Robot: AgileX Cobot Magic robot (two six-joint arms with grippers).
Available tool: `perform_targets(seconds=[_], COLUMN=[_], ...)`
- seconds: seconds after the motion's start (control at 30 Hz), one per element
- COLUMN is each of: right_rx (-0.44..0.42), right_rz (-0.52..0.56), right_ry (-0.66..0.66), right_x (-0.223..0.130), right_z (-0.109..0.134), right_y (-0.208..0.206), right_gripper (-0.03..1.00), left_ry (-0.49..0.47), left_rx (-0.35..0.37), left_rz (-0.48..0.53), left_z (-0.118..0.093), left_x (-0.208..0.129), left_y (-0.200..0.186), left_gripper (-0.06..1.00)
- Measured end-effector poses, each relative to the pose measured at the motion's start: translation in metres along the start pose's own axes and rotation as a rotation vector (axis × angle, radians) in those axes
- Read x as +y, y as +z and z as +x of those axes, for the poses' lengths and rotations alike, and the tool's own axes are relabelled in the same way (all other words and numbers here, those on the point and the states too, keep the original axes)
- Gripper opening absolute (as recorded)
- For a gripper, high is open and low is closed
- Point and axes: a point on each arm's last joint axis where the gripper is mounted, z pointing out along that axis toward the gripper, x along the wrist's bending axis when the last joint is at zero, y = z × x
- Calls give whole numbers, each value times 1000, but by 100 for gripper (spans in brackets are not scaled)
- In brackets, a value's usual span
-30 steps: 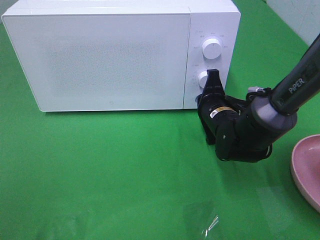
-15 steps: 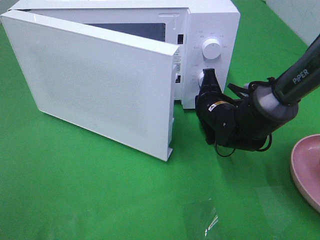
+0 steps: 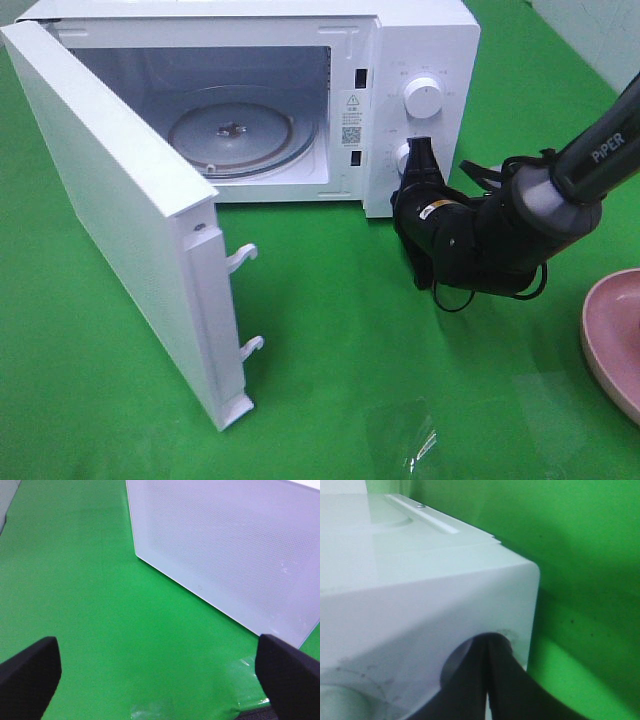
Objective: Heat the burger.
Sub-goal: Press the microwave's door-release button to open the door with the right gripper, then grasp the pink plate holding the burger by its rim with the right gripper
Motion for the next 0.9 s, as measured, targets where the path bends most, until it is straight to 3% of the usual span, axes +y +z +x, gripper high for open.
perform_targets(seconds=[0.73,0.9], right_rx=[-23,-88], right_rz=[80,136], right_ry=[-71,-143], right_x=[6,2], right_z=[10,8], right_y=[-28,-42], right_gripper=[1,1], left_ry=[0,0], left_rx=[0,1], left_rz=[0,0], left_z=[0,0], left_x=[0,0], left_y=[0,0], left_gripper=[98,98])
